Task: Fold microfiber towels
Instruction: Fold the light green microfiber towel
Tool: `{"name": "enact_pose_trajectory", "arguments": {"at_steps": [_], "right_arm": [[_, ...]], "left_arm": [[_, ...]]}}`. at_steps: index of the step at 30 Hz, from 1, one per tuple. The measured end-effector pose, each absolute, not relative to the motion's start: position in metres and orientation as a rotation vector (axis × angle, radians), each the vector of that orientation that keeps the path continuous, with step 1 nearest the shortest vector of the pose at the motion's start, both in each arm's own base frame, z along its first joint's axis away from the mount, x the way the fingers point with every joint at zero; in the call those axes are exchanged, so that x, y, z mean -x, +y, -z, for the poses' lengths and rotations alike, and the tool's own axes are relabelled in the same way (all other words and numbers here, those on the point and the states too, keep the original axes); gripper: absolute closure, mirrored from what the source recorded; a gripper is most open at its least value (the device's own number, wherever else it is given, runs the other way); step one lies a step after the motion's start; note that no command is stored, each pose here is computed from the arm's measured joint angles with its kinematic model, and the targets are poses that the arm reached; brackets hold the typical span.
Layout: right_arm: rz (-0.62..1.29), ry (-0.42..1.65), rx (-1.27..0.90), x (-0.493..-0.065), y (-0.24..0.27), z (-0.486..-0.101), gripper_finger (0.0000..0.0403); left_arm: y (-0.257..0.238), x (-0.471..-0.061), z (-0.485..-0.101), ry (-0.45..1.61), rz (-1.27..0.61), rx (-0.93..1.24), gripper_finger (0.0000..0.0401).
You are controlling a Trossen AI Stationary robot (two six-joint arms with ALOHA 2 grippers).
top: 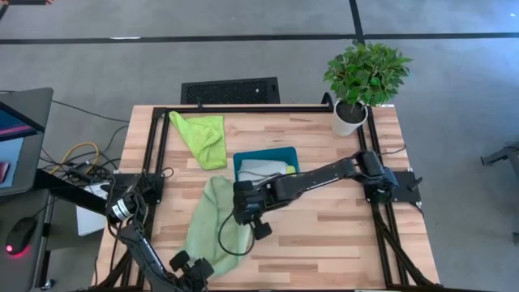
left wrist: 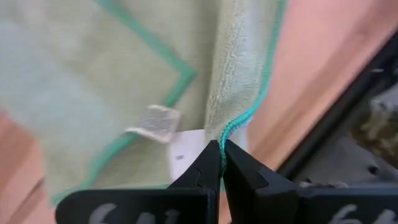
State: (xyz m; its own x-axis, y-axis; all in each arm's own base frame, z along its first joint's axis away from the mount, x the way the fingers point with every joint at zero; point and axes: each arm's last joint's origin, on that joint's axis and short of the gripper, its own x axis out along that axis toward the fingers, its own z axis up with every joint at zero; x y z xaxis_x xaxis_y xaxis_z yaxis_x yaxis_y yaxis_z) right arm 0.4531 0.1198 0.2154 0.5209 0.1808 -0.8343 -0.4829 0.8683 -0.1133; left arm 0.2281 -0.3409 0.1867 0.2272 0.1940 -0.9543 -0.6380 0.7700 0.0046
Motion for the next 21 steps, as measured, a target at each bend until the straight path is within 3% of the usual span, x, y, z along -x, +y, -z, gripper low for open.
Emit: {"name": "enact_pose_trajectory", "arguments": {"at_steps": [10, 21], "right_arm": [[-0.16, 0.877, 0.44, -0.438, 0.12, -0.258, 0.04], [-0.035, 0.78, 0.4, -0.404, 0.114, -0.32, 0.0399]], "left_arm": [[-0.325, -0.207, -0.211, 1.188, -0.888, 0.331, 0.0401], [-0.323, -0.227, -0.245, 0.933, -0.693, 0.206, 0.0401]]}}
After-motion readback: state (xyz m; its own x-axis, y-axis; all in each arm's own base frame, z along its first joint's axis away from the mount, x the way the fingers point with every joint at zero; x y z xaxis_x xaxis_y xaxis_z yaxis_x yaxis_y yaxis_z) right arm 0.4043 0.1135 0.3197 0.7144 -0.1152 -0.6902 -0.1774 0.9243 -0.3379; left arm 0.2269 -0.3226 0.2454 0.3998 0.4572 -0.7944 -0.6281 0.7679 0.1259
